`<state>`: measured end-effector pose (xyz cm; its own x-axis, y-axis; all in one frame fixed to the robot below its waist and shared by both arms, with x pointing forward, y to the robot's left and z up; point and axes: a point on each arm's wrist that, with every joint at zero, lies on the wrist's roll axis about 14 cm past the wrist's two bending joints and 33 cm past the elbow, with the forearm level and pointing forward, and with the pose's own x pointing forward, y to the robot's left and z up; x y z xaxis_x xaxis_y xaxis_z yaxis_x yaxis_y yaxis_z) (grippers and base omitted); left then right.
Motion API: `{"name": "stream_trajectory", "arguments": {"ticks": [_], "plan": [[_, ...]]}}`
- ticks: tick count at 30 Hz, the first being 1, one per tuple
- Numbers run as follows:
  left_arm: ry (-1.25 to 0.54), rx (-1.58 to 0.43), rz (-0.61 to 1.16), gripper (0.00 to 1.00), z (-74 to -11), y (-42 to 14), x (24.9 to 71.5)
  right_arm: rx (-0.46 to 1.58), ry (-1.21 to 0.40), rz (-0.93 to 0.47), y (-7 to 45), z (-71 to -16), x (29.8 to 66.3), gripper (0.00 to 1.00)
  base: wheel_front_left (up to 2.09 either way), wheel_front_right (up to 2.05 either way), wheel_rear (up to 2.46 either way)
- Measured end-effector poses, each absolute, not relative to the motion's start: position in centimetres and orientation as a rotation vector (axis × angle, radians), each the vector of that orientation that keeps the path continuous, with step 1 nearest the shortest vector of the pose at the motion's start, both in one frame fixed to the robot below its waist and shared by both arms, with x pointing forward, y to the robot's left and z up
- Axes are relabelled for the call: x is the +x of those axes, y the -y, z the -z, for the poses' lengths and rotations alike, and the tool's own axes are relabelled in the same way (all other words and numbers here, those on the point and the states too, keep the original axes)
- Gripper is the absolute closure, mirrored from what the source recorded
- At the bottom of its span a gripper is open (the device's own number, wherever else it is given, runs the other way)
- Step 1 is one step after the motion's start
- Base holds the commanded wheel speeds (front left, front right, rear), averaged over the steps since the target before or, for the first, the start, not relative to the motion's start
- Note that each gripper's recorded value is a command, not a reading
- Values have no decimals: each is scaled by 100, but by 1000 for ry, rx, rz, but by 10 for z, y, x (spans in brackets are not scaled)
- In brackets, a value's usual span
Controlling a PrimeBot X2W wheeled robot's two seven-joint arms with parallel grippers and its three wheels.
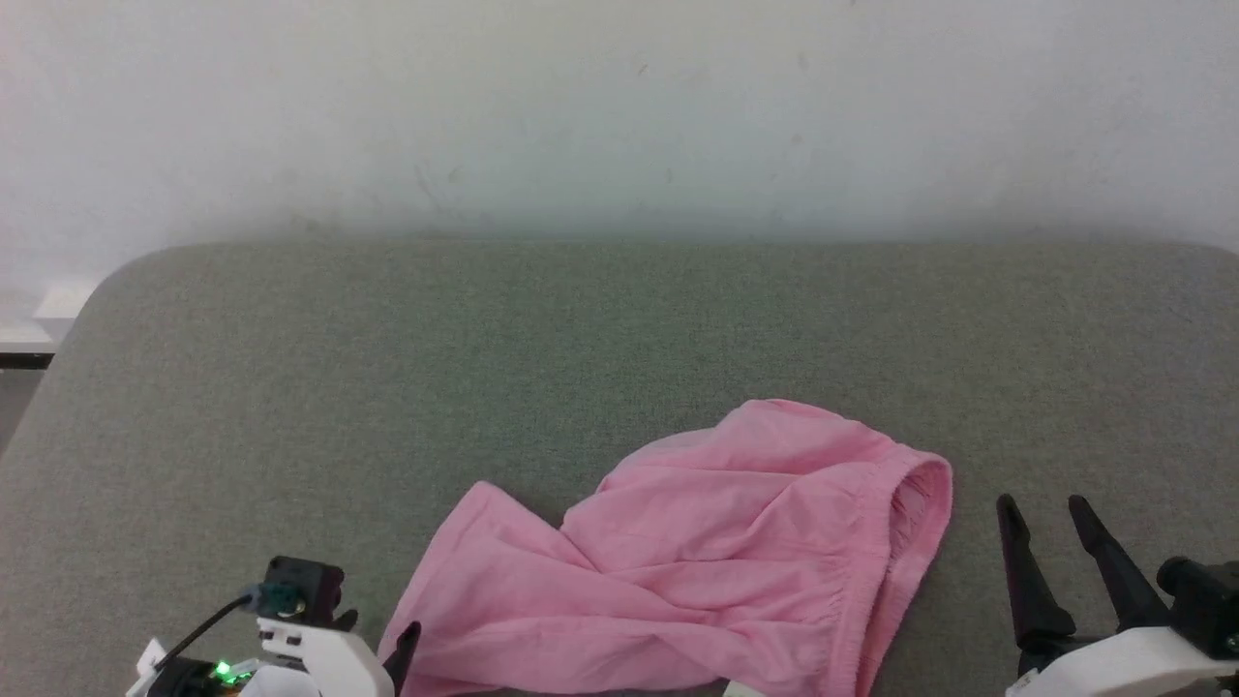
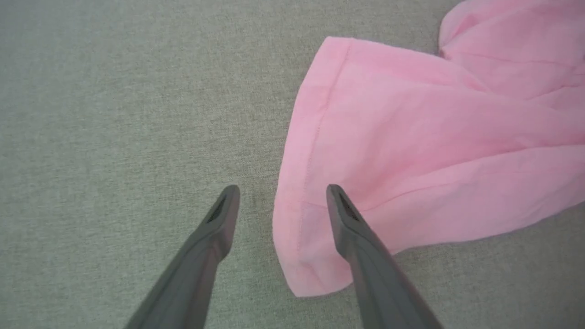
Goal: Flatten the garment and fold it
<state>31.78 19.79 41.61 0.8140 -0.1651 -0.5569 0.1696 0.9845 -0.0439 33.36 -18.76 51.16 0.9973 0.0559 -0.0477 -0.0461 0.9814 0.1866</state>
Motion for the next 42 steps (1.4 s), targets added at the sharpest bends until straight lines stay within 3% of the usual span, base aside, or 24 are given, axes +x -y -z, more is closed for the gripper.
{"name": "stream_trajectory", "arguments": {"ticks": [8, 9, 10, 11, 16, 23, 34, 35, 36, 37, 38, 39, 42], "plan": [[-853, 158, 271, 0, -377, -194, 318, 191, -92, -28, 193, -500, 335, 0, 0, 0, 0], [-864, 167, 277, 12, -376, -193, 320, 192, -103, -25, 194, -498, 334, 0, 0, 0, 0], [-879, 176, 291, 67, -375, -191, 320, 192, -117, -23, 194, -495, 333, 0, 0, 0, 0], [-898, 186, 305, 100, -373, -189, 319, 193, -135, -24, 193, -492, 332, 0, 0, 0, 0], [-940, 181, 352, 100, -371, -178, 316, 199, -316, -108, 165, -465, 322, 0, 0, 0, 0], [-810, 111, 275, 100, -384, -178, 318, 184, -630, -265, 131, -428, 291, 0, 0, 0, 0], [-659, 37, 190, 100, -410, -188, 324, 147, -842, -458, 84, -395, 282, 0, 0, 0, 0], [-656, 35, 185, 100, -411, -189, 324, 146, -869, -469, 81, -390, 279, 14, 0, 0, 0], [-656, 33, 182, 100, -411, -190, 324, 146, -895, -478, 79, -386, 276, 55, 0, 0, 0], [-655, 29, 179, 100, -410, -191, 323, 141, -917, -489, 77, -382, 273, 64, 0, 0, 0], [-653, 28, 177, 100, -410, -192, 323, 138, -928, -495, 77, -380, 272, 92, 0, 0, 0], [-653, 26, 175, 100, -410, -192, 323, 142, -942, -497, 76, -377, 270, 100, 0, 0, 0], [-642, 7, 174, 100, -410, -189, 323, 145, -958, -496, 79, -373, 268, 100, 0, 0, 0]]}}
